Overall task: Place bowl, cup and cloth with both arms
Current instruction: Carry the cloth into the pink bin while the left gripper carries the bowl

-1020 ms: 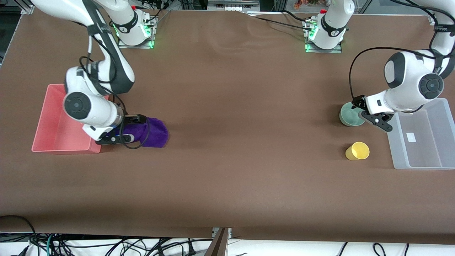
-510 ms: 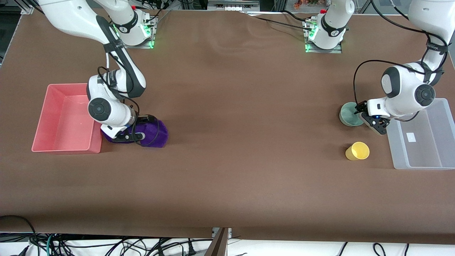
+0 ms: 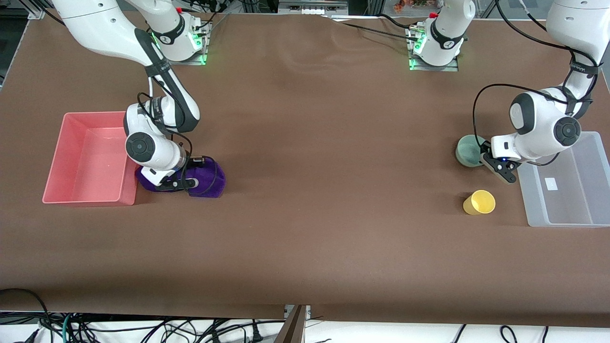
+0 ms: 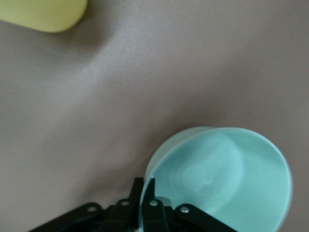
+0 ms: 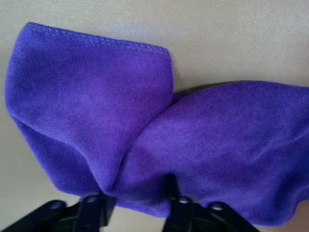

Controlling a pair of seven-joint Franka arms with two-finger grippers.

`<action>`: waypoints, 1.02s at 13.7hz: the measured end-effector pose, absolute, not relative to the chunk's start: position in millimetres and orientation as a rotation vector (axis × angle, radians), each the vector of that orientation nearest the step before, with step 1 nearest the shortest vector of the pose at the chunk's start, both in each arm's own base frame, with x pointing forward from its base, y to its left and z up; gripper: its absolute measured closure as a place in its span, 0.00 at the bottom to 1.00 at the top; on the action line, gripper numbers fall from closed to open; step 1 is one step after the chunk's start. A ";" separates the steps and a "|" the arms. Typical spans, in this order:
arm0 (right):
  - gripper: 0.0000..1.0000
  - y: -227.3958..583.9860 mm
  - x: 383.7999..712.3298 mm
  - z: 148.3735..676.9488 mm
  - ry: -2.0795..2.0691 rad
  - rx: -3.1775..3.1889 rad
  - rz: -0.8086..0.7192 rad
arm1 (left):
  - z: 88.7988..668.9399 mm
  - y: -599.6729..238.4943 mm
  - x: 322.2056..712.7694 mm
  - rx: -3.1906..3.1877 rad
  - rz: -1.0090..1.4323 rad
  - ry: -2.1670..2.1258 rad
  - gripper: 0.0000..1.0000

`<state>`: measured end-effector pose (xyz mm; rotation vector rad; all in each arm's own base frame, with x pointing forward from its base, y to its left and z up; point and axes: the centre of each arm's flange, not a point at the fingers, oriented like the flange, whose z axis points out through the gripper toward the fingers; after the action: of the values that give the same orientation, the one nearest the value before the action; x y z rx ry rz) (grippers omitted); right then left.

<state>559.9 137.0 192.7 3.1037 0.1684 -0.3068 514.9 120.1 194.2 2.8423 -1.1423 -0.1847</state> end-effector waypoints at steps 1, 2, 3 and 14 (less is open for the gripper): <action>0.70 137.6 562.3 195.4 0.172 3.105 -0.299 | 204.2 121.3 520.7 2.836 -0.200 -1.140 0.97; 0.82 138.3 565.8 200.3 0.175 3.105 -0.298 | 219.4 123.4 528.4 2.824 -0.230 -1.134 0.97; 0.92 139.1 571.0 208.8 0.181 3.100 -0.313 | 239.7 126.5 537.9 2.807 -0.272 -1.124 0.97; 0.98 41.7 616.7 469.3 0.468 2.982 -0.587 | 414.4 284.3 578.3 2.910 -0.343 -1.146 0.97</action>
<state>616.7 41.7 469.3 2.9821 0.4677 -0.5873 578.3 284.3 414.4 2.9104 -1.1457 -0.3429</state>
